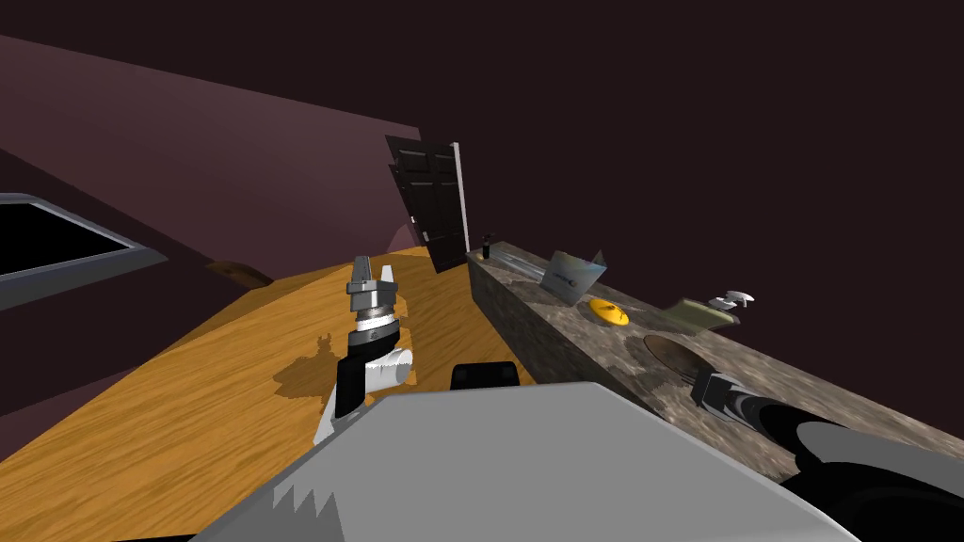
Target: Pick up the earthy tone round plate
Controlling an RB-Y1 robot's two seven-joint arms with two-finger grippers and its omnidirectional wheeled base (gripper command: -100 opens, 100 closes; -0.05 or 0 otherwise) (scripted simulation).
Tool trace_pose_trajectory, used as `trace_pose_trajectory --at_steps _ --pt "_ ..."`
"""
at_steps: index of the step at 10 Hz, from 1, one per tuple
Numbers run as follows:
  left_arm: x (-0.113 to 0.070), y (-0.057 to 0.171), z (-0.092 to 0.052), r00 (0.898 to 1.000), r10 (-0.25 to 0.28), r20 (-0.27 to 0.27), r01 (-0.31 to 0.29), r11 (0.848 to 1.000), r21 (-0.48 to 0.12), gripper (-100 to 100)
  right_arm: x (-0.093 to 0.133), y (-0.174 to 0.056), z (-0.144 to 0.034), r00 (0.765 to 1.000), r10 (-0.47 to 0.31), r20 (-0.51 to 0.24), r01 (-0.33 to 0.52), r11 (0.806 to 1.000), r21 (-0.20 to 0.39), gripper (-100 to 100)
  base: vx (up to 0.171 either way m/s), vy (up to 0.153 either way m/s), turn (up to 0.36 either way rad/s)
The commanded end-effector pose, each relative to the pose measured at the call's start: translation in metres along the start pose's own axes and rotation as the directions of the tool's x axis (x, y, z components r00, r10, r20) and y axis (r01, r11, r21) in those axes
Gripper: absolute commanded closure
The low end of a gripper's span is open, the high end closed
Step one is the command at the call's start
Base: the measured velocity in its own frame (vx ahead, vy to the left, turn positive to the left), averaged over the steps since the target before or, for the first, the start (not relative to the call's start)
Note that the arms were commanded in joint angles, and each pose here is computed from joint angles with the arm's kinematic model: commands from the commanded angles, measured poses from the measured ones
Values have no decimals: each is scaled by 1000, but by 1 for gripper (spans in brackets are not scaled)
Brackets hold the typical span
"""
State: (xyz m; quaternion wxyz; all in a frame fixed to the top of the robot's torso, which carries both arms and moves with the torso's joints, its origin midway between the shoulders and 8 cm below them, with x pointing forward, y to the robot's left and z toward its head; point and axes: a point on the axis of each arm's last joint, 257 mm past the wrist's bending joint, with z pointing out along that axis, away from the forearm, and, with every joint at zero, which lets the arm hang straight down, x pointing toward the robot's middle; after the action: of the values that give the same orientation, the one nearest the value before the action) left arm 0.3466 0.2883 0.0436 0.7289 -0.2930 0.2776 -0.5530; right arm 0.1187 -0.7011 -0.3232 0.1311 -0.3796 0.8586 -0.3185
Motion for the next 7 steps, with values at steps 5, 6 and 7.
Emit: trace_pose_trajectory --at_steps 5,6,7 --pt "0 0 0 1000 0 0 0 1000 0 0 -14 -34 14 997 -56 45 54 998 42 100 31 32 -116" --pt "0 0 0 1000 0 0 0 1000 0 0 -15 -23 14 997 -56 52 56 998 1 100 26 35 -73" --pt "0 0 0 1000 0 0 0 1000 0 0 -16 -40 17 996 -73 57 71 997 36 100 23 38 -154"
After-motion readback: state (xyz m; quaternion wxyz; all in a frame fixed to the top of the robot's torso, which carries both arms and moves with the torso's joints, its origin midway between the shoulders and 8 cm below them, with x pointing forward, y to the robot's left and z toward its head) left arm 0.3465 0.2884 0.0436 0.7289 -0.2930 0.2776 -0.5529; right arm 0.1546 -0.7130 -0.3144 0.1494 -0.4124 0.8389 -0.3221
